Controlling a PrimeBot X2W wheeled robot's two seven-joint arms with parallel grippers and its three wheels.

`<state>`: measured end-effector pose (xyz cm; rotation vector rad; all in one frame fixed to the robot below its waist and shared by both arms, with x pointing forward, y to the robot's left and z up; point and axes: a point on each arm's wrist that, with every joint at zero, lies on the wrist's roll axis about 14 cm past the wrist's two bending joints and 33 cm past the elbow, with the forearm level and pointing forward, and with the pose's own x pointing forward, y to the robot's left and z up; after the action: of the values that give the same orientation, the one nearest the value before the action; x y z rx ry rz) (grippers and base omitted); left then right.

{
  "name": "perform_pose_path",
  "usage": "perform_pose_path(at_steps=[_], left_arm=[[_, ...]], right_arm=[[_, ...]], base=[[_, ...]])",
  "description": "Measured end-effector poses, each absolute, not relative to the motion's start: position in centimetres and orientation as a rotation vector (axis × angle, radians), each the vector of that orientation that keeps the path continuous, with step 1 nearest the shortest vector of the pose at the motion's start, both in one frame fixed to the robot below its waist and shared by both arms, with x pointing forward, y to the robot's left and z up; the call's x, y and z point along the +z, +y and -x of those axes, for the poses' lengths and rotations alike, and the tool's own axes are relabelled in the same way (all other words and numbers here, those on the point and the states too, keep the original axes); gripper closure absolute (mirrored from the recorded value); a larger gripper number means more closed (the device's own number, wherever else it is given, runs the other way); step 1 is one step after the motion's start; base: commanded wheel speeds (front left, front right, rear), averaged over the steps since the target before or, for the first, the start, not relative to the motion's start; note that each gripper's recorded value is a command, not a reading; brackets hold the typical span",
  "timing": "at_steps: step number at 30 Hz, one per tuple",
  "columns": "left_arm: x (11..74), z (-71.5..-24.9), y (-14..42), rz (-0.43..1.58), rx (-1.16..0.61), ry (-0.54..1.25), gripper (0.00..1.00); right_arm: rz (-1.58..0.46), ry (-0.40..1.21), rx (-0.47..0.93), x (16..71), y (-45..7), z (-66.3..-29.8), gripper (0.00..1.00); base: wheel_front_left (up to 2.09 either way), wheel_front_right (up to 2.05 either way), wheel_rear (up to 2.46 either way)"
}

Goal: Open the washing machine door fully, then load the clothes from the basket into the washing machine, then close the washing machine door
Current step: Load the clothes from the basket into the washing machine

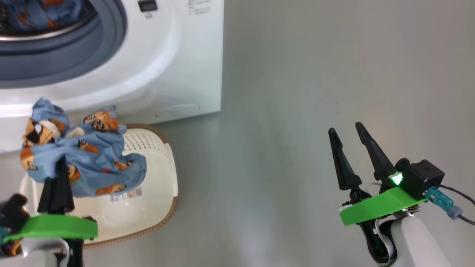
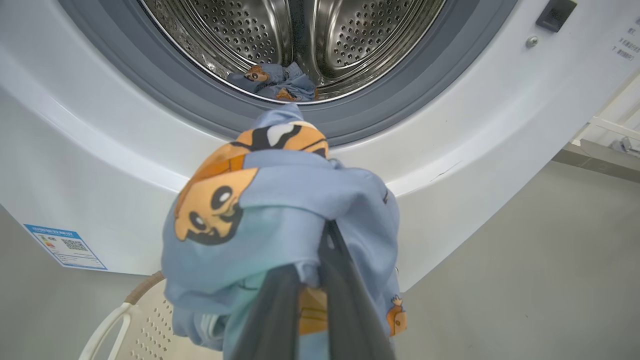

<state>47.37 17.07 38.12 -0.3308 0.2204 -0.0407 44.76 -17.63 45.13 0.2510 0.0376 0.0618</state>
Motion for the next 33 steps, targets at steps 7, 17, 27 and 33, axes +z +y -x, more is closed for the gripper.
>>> perform_pose_path(at_steps=[7, 17, 27, 33], left_arm=[[41.7, -45.3, 17.5, 0.285, -0.036, 0.133, 1.00], [47.1, -42.4, 18.1, 0.212, -0.043, -0.003, 1.00], [50.1, -38.8, 18.7, 0.155, -0.035, -0.076, 1.00], [50.9, -37.1, 18.8, 0.139, -0.035, -0.093, 1.00]], right_arm=[[-0.242, -0.002, 0.074, 47.1, -17.4, -43.5, 0.00], [-0.222, -0.038, 0.073, 48.9, -17.7, -41.1, 0.00], [-0.201, -0.105, 0.068, 51.4, -18.1, -38.6, 0.00], [-0.174, -0.124, 0.057, 52.0, -18.6, -37.2, 0.00]], base=[[0.00, 0.00, 0.00], [0.00, 0.00, 0.00], [0.00, 0.00, 0.00], [0.00, 0.00, 0.00]])
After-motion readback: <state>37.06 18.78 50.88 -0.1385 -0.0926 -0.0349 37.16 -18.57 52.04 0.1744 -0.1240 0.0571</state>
